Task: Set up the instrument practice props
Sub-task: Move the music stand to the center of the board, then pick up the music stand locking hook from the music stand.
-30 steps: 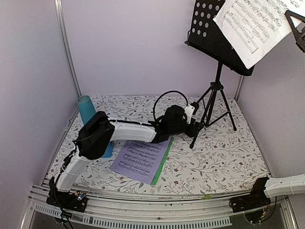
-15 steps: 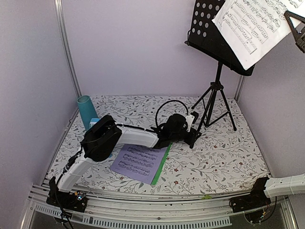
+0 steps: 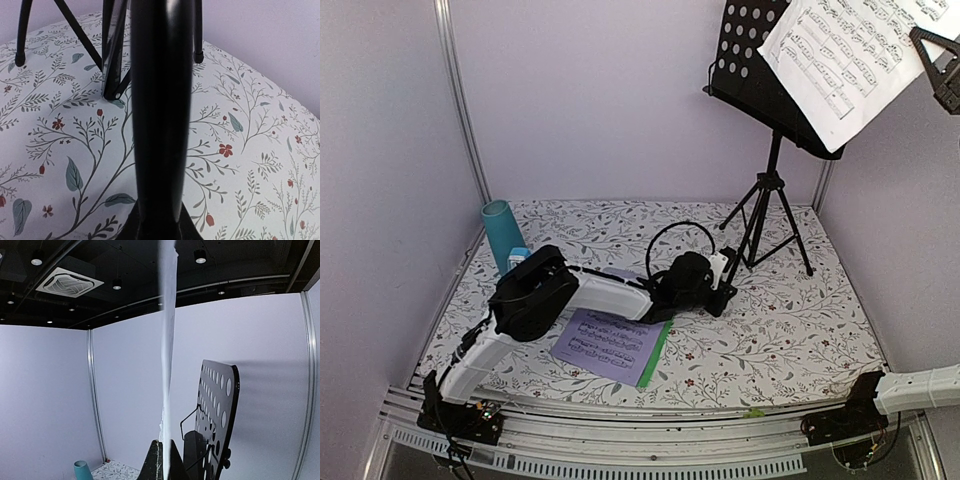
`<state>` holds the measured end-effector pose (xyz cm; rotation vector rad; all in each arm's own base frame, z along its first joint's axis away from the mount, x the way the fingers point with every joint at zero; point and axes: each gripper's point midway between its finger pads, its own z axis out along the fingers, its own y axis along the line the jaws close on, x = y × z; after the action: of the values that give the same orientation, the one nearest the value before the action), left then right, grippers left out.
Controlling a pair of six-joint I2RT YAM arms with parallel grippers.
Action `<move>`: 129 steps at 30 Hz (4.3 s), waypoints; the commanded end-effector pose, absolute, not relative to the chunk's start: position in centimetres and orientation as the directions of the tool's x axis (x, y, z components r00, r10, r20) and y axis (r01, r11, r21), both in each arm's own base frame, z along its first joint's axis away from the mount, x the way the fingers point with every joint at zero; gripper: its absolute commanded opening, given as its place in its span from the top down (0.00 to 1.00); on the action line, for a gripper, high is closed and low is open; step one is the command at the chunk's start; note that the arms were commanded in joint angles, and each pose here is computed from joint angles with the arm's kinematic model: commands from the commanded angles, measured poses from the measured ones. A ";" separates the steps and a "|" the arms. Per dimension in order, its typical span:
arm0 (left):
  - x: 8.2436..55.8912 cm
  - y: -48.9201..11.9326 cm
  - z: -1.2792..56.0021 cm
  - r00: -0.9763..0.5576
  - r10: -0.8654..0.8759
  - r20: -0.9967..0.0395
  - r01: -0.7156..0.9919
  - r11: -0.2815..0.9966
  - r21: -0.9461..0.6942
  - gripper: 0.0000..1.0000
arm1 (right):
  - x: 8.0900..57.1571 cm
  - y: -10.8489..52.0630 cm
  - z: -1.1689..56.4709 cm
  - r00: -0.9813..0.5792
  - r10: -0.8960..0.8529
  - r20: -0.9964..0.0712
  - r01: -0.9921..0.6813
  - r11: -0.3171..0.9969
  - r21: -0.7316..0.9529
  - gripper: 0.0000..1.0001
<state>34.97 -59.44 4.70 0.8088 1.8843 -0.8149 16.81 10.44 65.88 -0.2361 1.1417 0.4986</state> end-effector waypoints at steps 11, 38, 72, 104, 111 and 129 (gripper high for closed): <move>30.5 -54.6 3.0 -0.450 0.218 -0.866 0.741 0.633 -0.225 1.00 | 16.9 10.4 65.4 0.315 0.246 -0.917 -0.488 0.870 0.065 1.00; 25.0 -52.1 2.7 -0.451 0.255 -0.855 0.743 0.639 -0.201 1.00 | 14.3 8.4 68.1 0.400 0.264 -0.878 -0.498 0.867 0.033 1.00; 24.2 -51.4 27.4 -0.223 0.073 -0.972 0.805 0.576 -0.142 0.46 | 13.2 7.6 68.3 0.430 0.255 -0.866 -0.498 0.867 0.007 1.00; 24.1 -58.2 46.4 -0.016 -0.089 -0.996 0.860 0.507 -0.059 0.46 | 13.7 8.4 66.2 0.380 0.262 -0.887 -0.524 0.851 0.027 1.00; 24.5 -58.3 48.0 0.011 -0.149 -0.989 0.869 0.490 -0.064 0.48 | 13.4 8.1 66.0 0.371 0.274 -0.887 -0.531 0.847 0.039 1.00; 24.3 -57.8 51.7 0.099 -0.271 -0.957 0.878 0.477 -0.044 0.55 | 12.8 6.3 65.8 0.366 0.262 -0.893 -0.489 0.870 0.055 1.00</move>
<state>24.29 -58.38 49.01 0.6902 1.2602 -0.9191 13.08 7.21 66.05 -0.2554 1.0807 0.5009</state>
